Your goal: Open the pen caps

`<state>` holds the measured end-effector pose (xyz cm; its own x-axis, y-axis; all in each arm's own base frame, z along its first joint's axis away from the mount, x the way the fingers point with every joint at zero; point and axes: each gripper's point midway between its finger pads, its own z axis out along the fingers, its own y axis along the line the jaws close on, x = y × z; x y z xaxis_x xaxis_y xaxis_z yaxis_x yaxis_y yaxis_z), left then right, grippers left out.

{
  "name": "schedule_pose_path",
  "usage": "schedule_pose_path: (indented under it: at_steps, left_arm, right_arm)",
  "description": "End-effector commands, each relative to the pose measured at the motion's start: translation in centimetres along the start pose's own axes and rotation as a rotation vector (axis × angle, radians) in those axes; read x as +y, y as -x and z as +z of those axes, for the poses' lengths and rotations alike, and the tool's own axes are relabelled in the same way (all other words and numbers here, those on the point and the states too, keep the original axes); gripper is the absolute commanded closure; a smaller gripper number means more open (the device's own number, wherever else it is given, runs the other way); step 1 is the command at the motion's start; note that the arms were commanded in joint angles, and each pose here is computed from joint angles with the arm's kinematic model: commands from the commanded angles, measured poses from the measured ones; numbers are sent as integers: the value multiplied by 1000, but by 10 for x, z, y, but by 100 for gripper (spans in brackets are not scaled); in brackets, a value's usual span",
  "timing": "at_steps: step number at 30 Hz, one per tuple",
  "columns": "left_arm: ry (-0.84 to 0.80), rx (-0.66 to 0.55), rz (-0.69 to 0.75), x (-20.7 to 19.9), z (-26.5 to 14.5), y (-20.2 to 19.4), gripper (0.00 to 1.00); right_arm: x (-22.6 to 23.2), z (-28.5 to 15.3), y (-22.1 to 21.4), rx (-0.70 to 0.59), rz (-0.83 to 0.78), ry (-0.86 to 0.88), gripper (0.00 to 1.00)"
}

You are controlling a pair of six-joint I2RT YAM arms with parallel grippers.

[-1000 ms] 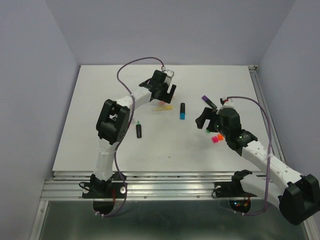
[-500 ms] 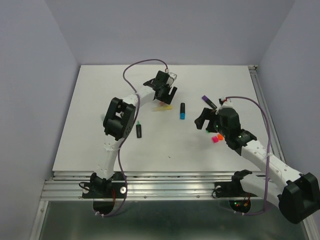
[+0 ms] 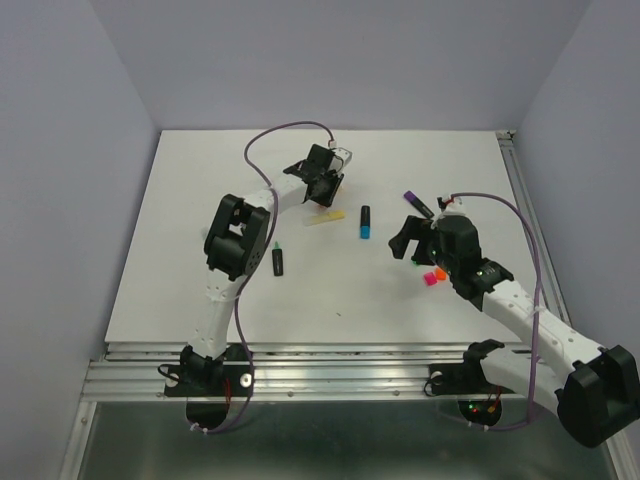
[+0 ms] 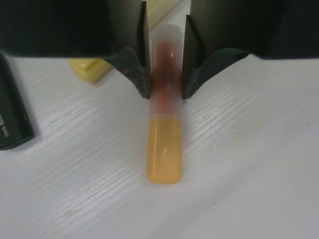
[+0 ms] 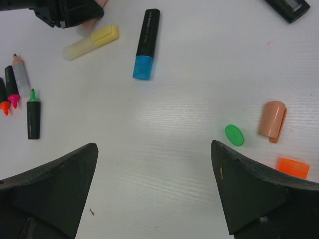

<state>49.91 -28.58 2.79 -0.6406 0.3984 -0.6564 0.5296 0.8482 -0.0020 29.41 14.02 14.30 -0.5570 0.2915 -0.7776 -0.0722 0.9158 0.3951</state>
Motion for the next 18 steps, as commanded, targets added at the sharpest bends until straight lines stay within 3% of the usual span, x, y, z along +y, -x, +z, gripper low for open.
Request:
schedule_pose_path:
  at_steps: [1,3,4,9,13,15,18]
  left_arm:
    - [-33,43,-20,1,-8,-14,81]
    - [-31,18,-29,3,-14,-6,98]
    - [-24,-16,-40,3,-21,7,100]
    - [12,-184,-73,12,-59,61,100]
    - [6,-324,-99,9,-111,109,100]
    - [-25,-388,-139,3,-142,121,100]
    - [-65,-408,-191,-7,-158,97,100]
  right_arm:
    - [3,0,6,-33,2,21,0]
    - [5,-1,8,-39,4,29,0]
    - [6,-2,8,-40,1,37,0]
    - [16,-5,14,-49,-1,83,0]
    - [26,-9,19,-80,-18,145,0]
    - [33,-13,17,-74,-19,190,0]
    - [44,-18,19,-85,-4,253,0]
